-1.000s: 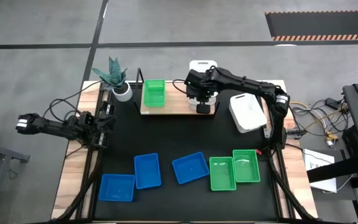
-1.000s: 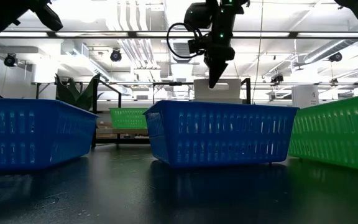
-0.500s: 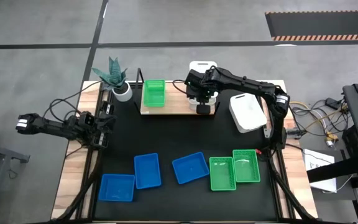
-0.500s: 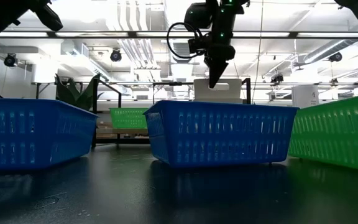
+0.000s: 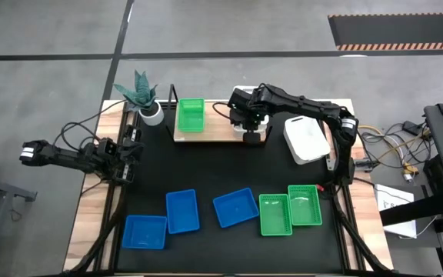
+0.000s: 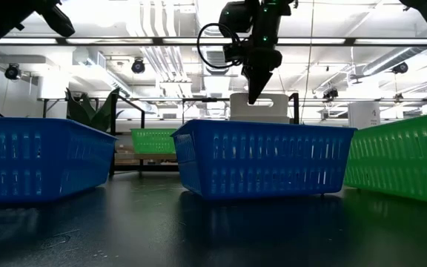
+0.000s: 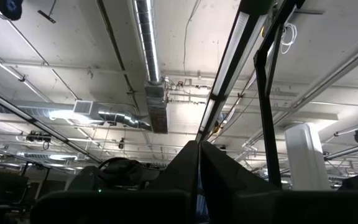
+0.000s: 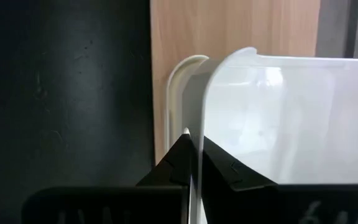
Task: Stack baskets on shelf by color
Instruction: Stack the left white bin on top of the white bin on the shelf, then put the middle blue bin on the shelf
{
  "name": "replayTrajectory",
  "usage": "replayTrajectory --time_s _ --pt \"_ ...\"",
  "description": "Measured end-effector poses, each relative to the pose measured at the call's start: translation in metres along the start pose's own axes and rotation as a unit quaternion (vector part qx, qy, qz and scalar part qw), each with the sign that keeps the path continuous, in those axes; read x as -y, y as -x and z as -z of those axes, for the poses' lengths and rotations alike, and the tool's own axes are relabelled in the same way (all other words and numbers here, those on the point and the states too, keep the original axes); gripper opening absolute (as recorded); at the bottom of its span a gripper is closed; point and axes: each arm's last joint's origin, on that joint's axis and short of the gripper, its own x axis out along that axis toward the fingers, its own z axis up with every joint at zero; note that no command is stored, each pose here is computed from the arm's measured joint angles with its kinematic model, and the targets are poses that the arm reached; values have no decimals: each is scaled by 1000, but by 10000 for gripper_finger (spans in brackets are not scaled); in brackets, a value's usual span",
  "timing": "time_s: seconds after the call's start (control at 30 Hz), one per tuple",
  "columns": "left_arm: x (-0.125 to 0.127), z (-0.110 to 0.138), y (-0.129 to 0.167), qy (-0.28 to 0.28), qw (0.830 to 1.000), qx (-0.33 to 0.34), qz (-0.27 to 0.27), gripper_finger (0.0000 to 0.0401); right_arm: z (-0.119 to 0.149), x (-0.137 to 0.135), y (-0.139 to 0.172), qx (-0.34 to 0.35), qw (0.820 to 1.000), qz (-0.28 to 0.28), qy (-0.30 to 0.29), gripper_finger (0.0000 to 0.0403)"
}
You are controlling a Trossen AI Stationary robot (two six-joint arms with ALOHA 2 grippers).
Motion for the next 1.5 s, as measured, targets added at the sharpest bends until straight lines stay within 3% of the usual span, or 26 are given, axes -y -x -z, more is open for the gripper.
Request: replayTrajectory --time_s 0.23,0.6,0.83,1.1,1.27,1.37,1.5 --pt "0 0 0 0 1000 0 0 0 0 0 0 -1 1000 0 3 18" --pt "0 0 0 0 1000 0 0 0 0 1 8 -6 1000 1 -10 108" --pt "0 0 0 -8 1000 0 0 0 -1 -7 26 -7 999 -6 -37 115" --pt "0 2 0 -9 1000 -5 -3 0 -1 -55 48 23 1000 -17 -1 81" --pt "0 5 -4 -10 1000 -18 -3 0 5 -100 61 106 993 -21 36 56" --pt "1 6 -8 -10 1000 -24 -3 0 13 -127 61 179 982 -23 63 46" --pt "1 6 -15 8 1000 -29 -4 0 29 -156 54 295 950 -19 101 35"
